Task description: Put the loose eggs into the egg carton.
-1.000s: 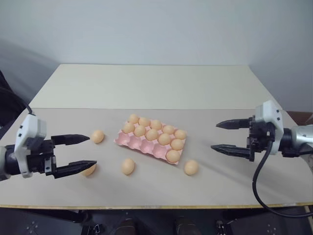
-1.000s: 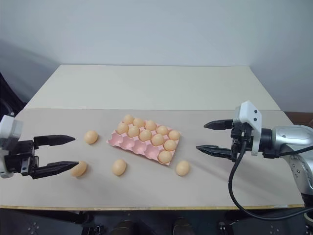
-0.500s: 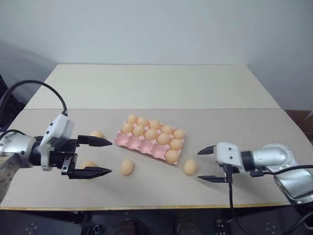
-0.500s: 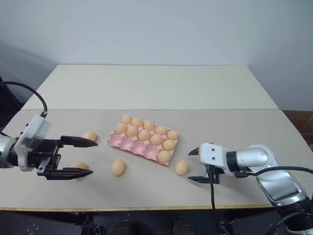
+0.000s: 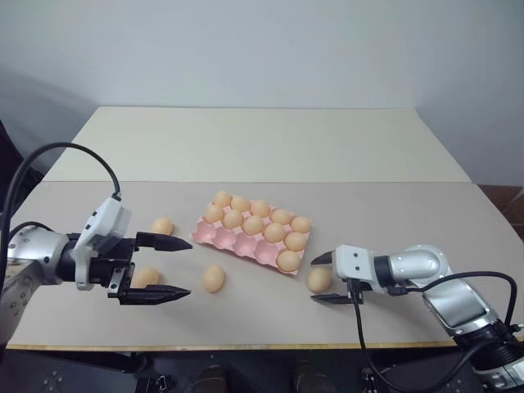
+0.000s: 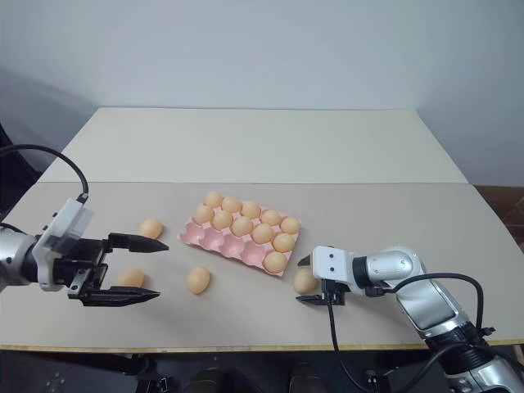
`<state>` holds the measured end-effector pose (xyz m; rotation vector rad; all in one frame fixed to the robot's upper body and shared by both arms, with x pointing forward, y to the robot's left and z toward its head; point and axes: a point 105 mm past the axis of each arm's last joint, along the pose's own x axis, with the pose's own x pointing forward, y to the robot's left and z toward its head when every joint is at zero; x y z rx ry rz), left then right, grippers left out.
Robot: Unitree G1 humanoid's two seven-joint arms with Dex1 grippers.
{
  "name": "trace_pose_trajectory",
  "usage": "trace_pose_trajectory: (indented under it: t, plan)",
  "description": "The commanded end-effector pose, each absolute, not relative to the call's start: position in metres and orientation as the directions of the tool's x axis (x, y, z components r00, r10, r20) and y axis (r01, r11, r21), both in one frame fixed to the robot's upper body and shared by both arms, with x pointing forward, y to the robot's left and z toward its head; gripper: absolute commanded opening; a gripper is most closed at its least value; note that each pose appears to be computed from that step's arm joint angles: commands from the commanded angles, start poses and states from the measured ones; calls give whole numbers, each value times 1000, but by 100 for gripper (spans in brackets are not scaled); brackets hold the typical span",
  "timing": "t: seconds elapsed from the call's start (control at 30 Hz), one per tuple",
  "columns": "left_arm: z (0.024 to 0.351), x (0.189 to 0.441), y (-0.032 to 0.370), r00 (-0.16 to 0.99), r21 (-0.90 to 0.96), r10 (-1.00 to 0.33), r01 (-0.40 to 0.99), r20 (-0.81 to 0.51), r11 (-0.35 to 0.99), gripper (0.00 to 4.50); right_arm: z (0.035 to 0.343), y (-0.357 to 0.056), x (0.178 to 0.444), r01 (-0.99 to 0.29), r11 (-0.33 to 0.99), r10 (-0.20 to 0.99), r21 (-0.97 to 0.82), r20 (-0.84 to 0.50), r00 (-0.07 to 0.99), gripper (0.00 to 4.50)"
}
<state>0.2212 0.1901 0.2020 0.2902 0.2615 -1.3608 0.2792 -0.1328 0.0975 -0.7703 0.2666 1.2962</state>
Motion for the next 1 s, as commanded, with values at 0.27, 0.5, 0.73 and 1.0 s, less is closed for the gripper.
trace_pose_trajectory:
  t: [0.27, 0.5, 0.73, 1.0]
  plan:
    - [223, 217, 199, 265, 122, -911, 964, -316, 238, 450, 137, -137, 284, -902, 108, 807, -419, -493, 326, 232]
    - [248, 230, 212, 412, 154, -896, 908, -164, 389, 450, 179, -112, 303, -864, 168, 870, -475, -340, 357, 232]
    - [250, 233, 209, 436, 169, -888, 895, -146, 412, 450, 170, -60, 331, -837, 150, 880, -527, -314, 355, 232]
    - [246, 233, 208, 422, 171, -890, 903, -173, 395, 450, 147, -36, 331, -843, 41, 855, -536, -417, 307, 355]
